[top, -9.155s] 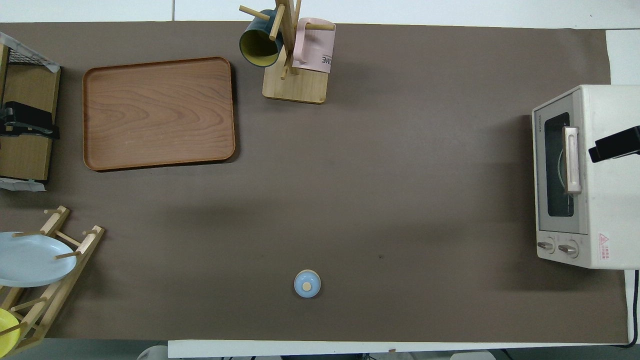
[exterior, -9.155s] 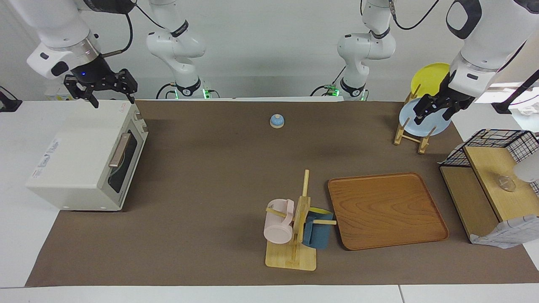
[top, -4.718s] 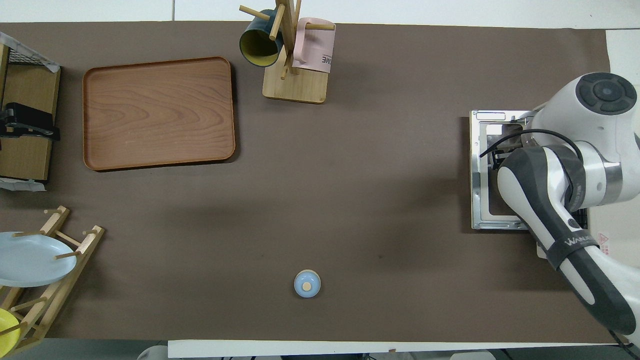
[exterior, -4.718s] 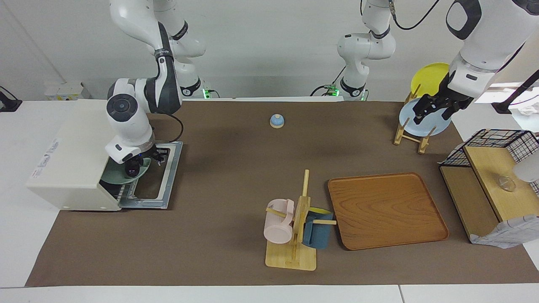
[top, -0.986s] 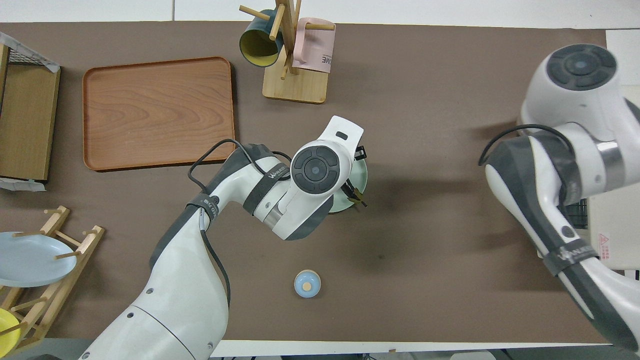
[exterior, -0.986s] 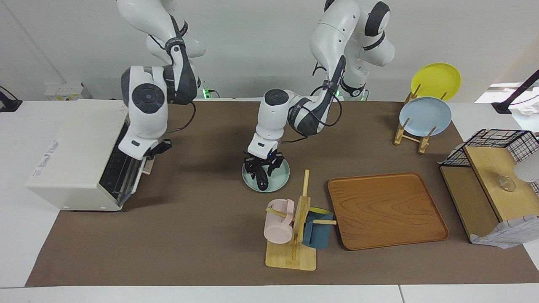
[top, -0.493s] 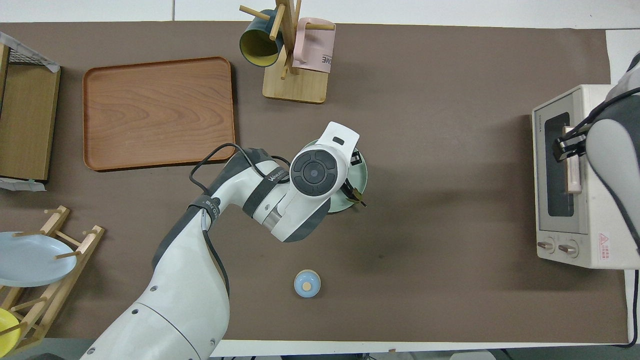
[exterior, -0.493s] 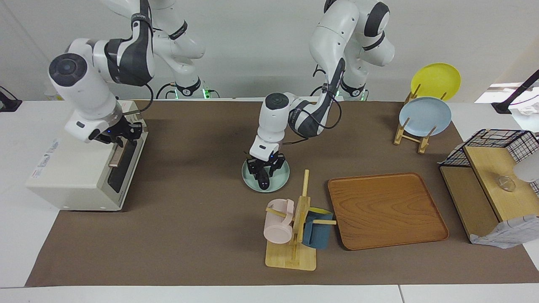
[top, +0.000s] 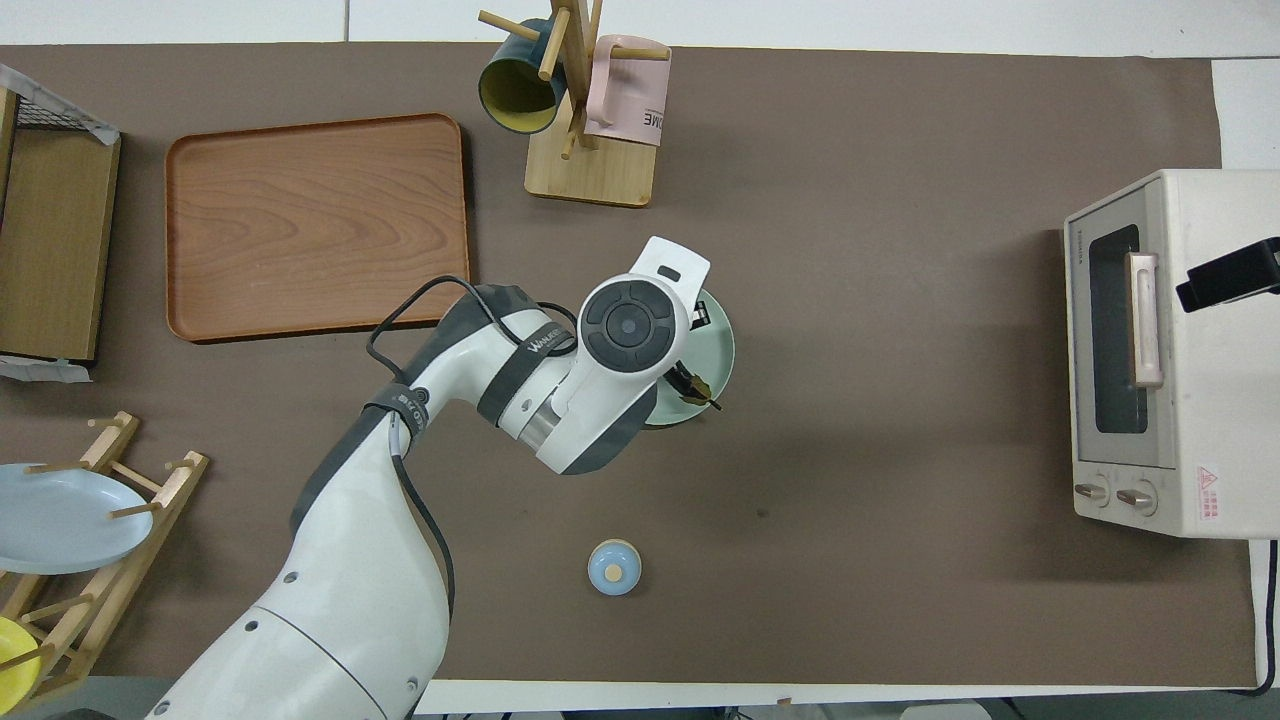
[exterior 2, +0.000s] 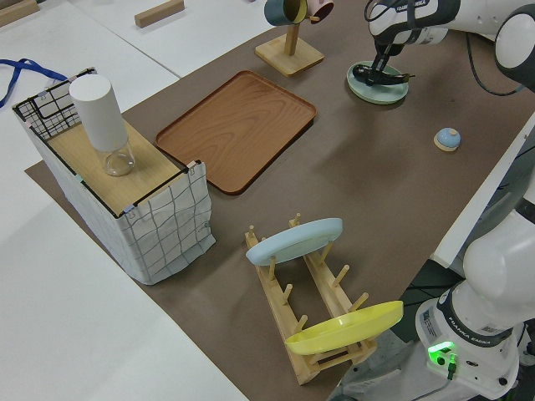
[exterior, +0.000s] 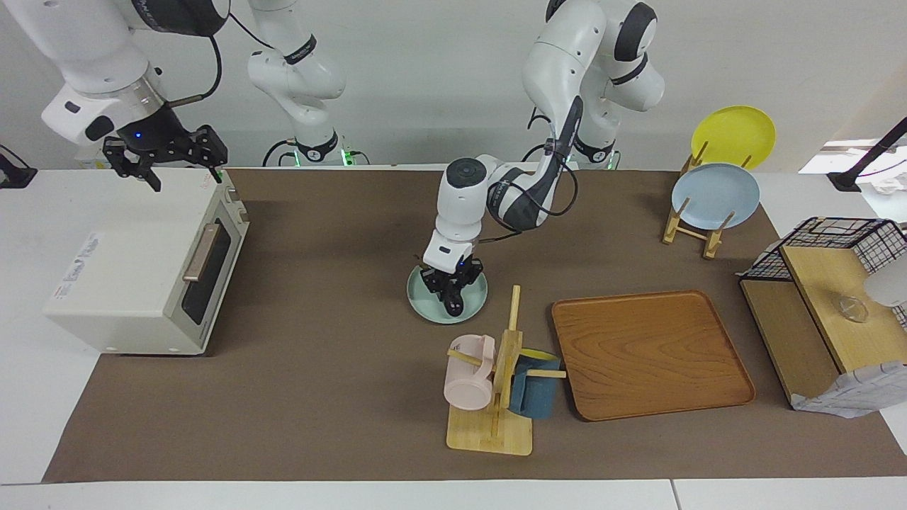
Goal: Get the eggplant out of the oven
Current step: 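Carry the eggplant with the left gripper onto the wooden tray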
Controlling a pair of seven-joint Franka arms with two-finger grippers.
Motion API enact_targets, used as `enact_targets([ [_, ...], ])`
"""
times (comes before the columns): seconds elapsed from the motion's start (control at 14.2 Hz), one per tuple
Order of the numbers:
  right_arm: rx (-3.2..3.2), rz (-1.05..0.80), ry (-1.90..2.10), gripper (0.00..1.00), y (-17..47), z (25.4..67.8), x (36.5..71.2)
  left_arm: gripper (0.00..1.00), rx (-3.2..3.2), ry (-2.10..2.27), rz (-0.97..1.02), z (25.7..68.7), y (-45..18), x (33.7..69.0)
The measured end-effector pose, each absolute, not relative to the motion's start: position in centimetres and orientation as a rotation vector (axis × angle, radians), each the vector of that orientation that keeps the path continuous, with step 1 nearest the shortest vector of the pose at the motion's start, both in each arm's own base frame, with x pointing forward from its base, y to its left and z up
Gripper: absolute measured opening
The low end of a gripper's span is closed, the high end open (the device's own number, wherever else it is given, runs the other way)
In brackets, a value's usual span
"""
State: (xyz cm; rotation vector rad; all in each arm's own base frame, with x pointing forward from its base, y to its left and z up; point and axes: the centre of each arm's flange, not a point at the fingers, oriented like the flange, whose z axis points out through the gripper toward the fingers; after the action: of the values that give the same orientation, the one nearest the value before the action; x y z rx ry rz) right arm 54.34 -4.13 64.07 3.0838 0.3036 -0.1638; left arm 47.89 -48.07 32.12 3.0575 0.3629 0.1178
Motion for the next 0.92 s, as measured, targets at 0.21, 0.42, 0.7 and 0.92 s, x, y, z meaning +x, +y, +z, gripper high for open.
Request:
enact_targets([
  [0.21,3.087,-0.175,0.292,1.00,-4.6,64.3,54.4,0.39,3.133,0.341,0.043,36.9,-39.2,53.3],
  [0.42,3.082,-0.167,0.306,1.00,-4.0,64.6,54.4,0.39,3.152,0.157,0.044,39.4,-26.9,59.4],
  [0.7,3.046,-0.138,0.339,1.00,-1.1,65.9,54.0,0.39,3.154,-0.198,0.191,34.7,-13.4,65.3],
  [0.92,3.048,-0.129,0.315,1.00,-1.7,66.2,53.7,0.45,3.168,-0.307,0.197,30.7,-10.5,66.4],
])
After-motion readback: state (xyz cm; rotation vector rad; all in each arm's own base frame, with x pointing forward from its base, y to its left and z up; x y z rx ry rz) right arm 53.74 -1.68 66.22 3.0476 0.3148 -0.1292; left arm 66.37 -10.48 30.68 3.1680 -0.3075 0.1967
